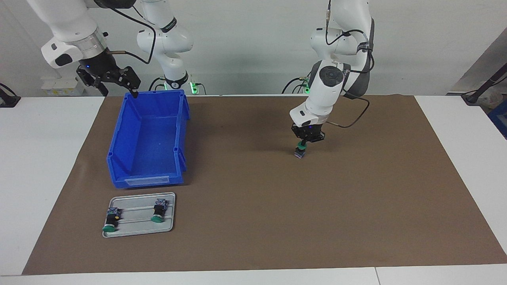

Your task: Place and press button with both arms

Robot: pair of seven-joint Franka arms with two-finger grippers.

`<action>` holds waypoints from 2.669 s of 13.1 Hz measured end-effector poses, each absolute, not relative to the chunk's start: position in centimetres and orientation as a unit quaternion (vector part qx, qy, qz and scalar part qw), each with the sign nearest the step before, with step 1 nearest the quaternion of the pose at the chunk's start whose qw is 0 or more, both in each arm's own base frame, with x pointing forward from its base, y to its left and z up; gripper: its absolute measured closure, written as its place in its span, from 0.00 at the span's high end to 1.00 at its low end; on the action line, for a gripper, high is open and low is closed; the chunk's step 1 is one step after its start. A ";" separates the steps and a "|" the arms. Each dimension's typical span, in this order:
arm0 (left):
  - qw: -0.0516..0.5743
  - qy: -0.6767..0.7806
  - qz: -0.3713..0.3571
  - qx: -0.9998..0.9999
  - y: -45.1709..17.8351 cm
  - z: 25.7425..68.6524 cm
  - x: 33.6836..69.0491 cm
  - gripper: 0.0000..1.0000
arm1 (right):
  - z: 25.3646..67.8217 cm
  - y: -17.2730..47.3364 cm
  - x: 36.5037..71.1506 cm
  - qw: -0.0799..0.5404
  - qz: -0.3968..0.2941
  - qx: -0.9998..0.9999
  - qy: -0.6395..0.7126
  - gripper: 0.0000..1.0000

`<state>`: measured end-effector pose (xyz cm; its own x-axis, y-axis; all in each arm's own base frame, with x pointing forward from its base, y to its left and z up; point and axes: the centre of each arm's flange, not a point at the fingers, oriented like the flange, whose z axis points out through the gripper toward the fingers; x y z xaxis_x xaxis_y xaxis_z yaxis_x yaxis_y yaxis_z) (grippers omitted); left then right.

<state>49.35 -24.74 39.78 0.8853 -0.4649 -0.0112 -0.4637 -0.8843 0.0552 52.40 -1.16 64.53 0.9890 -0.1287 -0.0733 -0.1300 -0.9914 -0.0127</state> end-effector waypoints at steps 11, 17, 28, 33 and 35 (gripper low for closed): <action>0.026 -0.127 -0.002 0.992 -12.8 46.0 54.6 1.00 | 64.5 -1.2 52.4 0.009 0.036 -0.997 0.065 0.99; 0.015 -0.089 0.039 0.995 -7.7 54.2 55.3 1.00 | 64.5 -1.2 52.4 0.009 0.036 -0.997 0.065 0.99; -0.017 -0.073 0.041 0.996 -4.1 65.5 55.8 1.00 | 64.5 -1.2 52.4 0.009 0.036 -0.997 0.065 0.99; -0.002 -0.074 0.039 0.997 -4.5 65.6 55.9 1.00 | 64.5 -1.2 52.4 0.009 0.036 -0.997 0.065 0.99; 0.010 -0.073 0.038 0.997 -4.6 65.7 55.8 1.00 | 64.5 -1.2 52.4 0.009 0.036 -0.997 0.065 0.99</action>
